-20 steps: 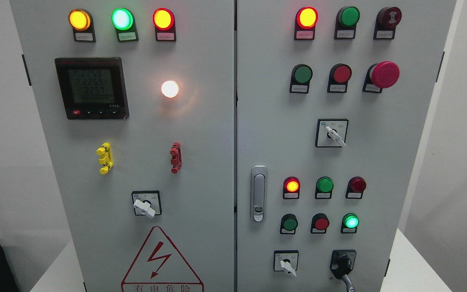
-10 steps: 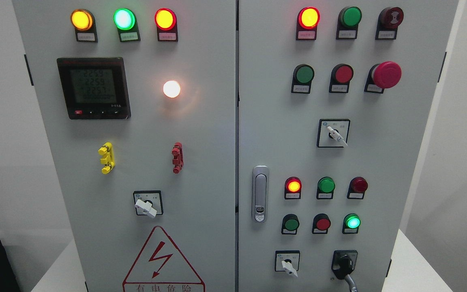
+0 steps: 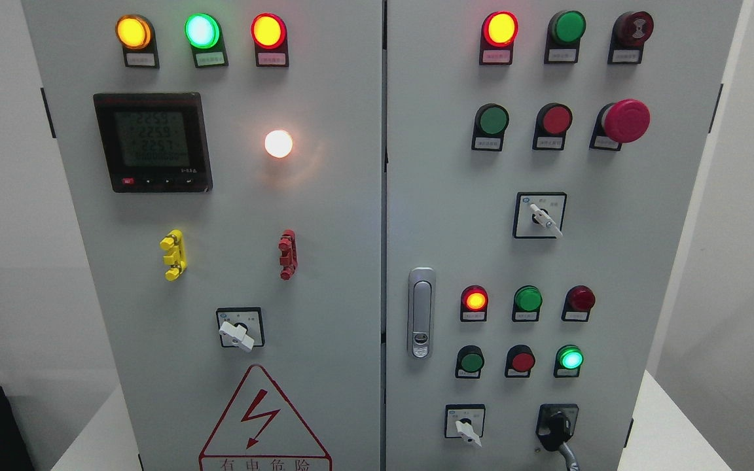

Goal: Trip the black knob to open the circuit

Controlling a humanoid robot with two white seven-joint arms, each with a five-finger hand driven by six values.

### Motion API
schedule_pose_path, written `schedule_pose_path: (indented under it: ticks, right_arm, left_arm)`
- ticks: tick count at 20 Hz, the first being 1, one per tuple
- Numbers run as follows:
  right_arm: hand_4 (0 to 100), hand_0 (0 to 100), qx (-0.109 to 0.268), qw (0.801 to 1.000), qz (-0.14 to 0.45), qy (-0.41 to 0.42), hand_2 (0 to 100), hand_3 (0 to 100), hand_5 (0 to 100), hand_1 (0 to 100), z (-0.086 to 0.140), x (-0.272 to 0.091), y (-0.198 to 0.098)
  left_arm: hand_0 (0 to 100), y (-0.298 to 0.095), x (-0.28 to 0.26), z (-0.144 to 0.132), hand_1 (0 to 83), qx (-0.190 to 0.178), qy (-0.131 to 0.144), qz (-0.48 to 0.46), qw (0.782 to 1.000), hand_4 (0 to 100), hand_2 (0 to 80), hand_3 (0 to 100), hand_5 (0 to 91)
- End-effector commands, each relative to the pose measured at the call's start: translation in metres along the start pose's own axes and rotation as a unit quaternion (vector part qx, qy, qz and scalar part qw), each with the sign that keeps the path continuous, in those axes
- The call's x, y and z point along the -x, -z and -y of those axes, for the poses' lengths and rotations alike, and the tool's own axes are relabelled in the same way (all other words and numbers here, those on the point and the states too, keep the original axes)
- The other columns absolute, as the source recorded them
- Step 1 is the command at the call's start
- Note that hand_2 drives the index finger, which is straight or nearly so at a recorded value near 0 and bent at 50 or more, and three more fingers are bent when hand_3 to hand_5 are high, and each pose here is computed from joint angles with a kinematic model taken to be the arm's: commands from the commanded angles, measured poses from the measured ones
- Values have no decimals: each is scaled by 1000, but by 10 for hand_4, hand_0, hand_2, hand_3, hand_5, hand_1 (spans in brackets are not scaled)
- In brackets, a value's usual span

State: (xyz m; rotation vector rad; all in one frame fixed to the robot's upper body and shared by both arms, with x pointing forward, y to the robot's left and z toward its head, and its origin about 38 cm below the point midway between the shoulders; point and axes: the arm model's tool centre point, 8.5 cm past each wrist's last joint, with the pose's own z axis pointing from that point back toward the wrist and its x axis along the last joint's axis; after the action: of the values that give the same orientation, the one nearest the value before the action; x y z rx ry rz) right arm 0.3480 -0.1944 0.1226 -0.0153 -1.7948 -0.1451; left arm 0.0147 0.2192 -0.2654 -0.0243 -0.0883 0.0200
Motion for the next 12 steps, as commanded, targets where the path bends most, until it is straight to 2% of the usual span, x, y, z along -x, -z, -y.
schedule_pose_path:
  ticks: [1,12]
  right_arm:
    - [940,716,-10,999,30,4,0,1000,878,846,-1,-14,4]
    - [941,724,2,1000,23,0,0,1000,877,853,8,-9,2]
  left_arm:
    - [120,0,0,0,389,0,-2,-1,1000,0,0,0,0]
    - [120,0,0,0,389,0,-2,-1,1000,0,0,0,0]
